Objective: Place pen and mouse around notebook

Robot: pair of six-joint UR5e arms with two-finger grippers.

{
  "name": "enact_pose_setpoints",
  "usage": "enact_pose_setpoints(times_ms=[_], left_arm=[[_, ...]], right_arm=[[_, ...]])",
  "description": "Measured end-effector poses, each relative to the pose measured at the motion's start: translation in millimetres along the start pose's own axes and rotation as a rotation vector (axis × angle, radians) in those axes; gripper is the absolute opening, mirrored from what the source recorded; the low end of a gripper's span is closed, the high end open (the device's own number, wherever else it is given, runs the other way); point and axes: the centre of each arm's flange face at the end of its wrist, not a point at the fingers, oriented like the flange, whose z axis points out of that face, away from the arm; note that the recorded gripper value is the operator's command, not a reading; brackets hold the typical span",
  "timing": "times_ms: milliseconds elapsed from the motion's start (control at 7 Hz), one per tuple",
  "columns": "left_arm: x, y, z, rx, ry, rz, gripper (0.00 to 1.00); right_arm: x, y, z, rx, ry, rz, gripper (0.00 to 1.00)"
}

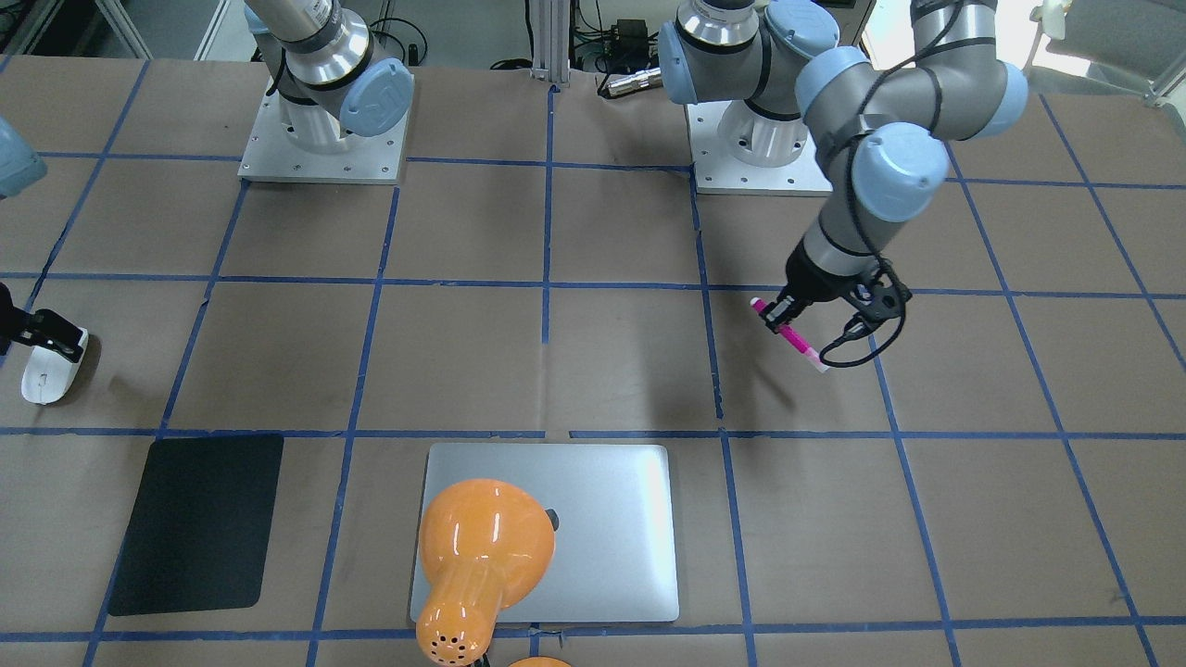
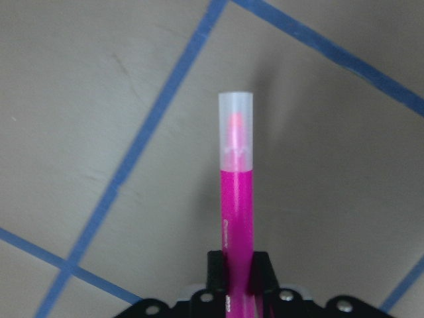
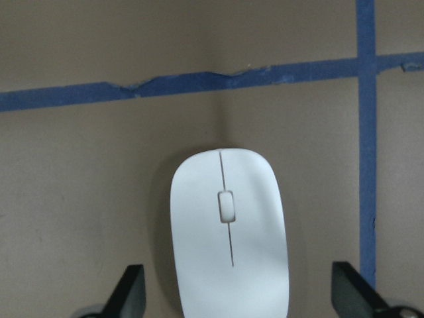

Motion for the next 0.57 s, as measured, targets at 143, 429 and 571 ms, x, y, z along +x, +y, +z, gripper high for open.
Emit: enact_pose_setpoints(times_ms=[143, 429, 571], left_arm=[[46.5, 37.3, -11.6, 0.022, 0.026, -0.114, 0.00], [122.8, 107.7, -17.2, 0.015, 0.063, -0.323, 0.00], [149.9, 133.9, -10.4, 0.008, 0.065, -0.422, 0.00]], right_arm=[[1.7, -2.2, 7.8, -0.004, -0.006, 0.001, 1.00], [2.3, -3.2, 16.5, -0.013, -0.015, 0.002, 0.70], [1.6, -2.5, 19.0, -0.018, -0.018, 0.002, 0.40]])
